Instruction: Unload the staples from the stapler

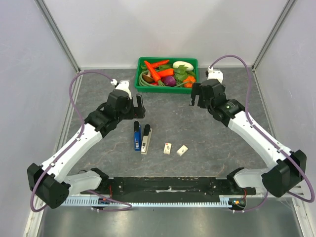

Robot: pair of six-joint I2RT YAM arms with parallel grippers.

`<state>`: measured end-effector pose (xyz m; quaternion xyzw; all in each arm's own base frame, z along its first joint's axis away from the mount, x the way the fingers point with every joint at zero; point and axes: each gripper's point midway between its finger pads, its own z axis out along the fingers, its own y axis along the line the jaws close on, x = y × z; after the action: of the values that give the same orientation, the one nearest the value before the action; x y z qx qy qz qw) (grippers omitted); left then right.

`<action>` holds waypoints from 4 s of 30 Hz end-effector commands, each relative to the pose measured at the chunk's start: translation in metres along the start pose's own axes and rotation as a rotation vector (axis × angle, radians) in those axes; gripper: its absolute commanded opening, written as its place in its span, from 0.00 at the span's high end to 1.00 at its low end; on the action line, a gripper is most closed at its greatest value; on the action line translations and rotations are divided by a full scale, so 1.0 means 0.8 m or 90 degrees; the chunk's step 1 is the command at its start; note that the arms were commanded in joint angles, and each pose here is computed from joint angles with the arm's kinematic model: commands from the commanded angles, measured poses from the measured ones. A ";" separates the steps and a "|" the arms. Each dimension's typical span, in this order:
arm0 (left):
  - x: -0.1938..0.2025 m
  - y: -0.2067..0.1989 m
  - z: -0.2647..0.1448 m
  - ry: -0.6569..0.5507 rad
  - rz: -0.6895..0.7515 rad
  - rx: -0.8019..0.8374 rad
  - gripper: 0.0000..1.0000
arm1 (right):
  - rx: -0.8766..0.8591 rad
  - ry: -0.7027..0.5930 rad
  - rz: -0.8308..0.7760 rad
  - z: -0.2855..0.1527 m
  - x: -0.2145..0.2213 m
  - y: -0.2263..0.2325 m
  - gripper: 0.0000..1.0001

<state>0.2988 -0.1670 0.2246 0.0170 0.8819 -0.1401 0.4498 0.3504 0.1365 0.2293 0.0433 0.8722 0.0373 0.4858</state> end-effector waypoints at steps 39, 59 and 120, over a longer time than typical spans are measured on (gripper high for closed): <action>0.150 0.072 0.128 0.194 0.020 -0.209 0.46 | -0.174 0.090 -0.088 -0.023 0.057 0.064 0.02; 0.114 0.050 0.115 0.158 0.081 -0.154 0.98 | -0.205 0.091 -0.093 -0.039 0.053 0.076 0.02; 0.098 -0.174 -0.219 0.106 0.332 0.871 0.98 | -0.910 0.067 -0.412 -0.301 0.117 0.248 0.22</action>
<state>0.1036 -0.2603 0.2697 0.4819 0.6519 -0.5231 0.2631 0.0983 0.3299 0.2727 -0.5371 0.6525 0.4421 0.3005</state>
